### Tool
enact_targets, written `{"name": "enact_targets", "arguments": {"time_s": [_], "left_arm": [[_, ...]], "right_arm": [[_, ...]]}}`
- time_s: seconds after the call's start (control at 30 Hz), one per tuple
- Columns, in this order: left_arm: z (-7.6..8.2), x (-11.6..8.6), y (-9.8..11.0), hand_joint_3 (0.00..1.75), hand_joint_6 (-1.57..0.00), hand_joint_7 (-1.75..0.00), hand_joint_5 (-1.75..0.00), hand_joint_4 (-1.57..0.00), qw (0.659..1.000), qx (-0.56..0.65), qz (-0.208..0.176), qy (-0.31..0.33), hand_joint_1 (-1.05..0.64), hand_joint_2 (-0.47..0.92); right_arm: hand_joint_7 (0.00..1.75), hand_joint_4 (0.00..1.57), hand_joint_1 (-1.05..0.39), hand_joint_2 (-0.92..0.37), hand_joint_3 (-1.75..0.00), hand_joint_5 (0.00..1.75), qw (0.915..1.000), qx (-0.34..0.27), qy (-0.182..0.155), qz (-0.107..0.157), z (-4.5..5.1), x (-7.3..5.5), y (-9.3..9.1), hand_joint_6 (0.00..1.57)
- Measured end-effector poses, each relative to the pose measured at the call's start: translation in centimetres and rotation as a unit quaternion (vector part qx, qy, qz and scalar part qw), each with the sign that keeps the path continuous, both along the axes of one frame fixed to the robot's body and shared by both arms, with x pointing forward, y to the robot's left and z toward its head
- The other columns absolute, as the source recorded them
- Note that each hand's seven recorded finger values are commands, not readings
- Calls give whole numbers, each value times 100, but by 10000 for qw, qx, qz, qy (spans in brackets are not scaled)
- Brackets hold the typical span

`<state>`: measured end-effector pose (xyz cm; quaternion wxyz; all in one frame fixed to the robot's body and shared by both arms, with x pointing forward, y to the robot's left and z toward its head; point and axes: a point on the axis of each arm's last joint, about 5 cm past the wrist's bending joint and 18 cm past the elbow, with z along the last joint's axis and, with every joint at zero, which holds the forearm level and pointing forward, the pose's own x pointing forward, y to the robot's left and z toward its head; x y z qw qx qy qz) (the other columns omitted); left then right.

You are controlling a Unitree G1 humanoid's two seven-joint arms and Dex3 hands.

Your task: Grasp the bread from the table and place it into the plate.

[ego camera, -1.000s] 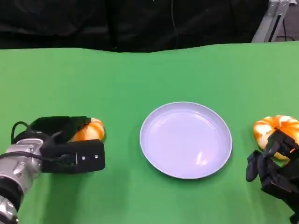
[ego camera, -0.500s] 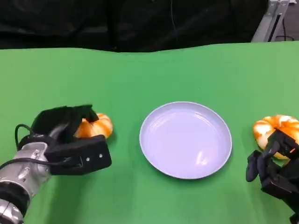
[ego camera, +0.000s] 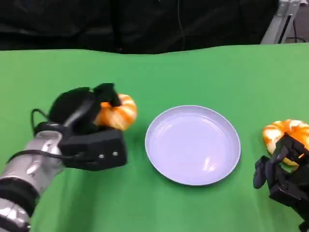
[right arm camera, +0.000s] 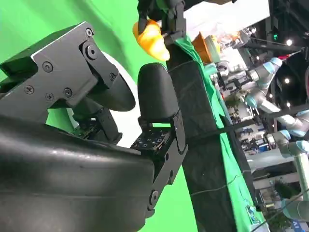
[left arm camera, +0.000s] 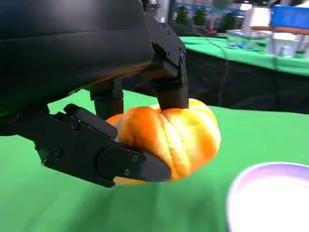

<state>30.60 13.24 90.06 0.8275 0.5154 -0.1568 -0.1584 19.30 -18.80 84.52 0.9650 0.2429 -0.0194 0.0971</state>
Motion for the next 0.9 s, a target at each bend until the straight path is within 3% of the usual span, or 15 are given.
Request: {"name": "enact_targets", "arguments": {"time_s": [0.07,0.17,0.23,0.3,0.5,0.57,0.6,0.77,0.9], "left_arm": [[15,6,-98,38,-62,-153,-175,-57,9999,-37,-145,8,-8,92],[53,20,-278,39,-68,-144,-175,-57,9991,-61,-427,27,-8,92],[51,17,-393,31,-61,-153,-175,-56,9982,-66,-585,96,-11,92],[23,6,-497,29,-59,-151,-173,-55,9973,-39,-689,246,-13,92],[-37,-30,-709,40,-50,-164,-175,-55,9941,160,-938,523,-13,92],[-31,-32,-770,27,-66,-128,-158,-63,9928,314,-1032,518,-9,92],[-31,-36,-806,25,-70,-119,-153,-65,9923,365,-1061,527,-9,92],[-49,-72,-952,23,-61,-152,-173,-62,9888,594,-1229,604,-10,92],[-67,-93,-1015,20,-60,-154,-175,-62,9863,810,-1306,607,-11,92]], "right_arm": [[170,92,-5,-45,-146,175,10000,-10,-3,2,0,-1,1,76],[170,92,-5,-44,-146,175,10000,-10,-3,-1,-2,-5,1,77],[170,92,-5,-43,-147,175,10000,4,-18,-7,4,-5,12,77],[170,92,-5,-43,-147,175,10000,14,-21,-31,8,-6,20,76],[170,93,-5,-44,-147,175,10000,36,-14,-39,4,-11,28,76],[170,93,-5,-44,-146,175,10000,40,-15,-36,5,-11,31,76],[170,93,-5,-44,-146,175,10000,42,-16,-36,5,-11,31,76],[170,93,-5,-44,-146,175,10000,56,-3,-41,-2,-20,37,76],[170,93,-6,-44,-145,175,10000,57,-2,-39,-3,-22,37,77]]}}
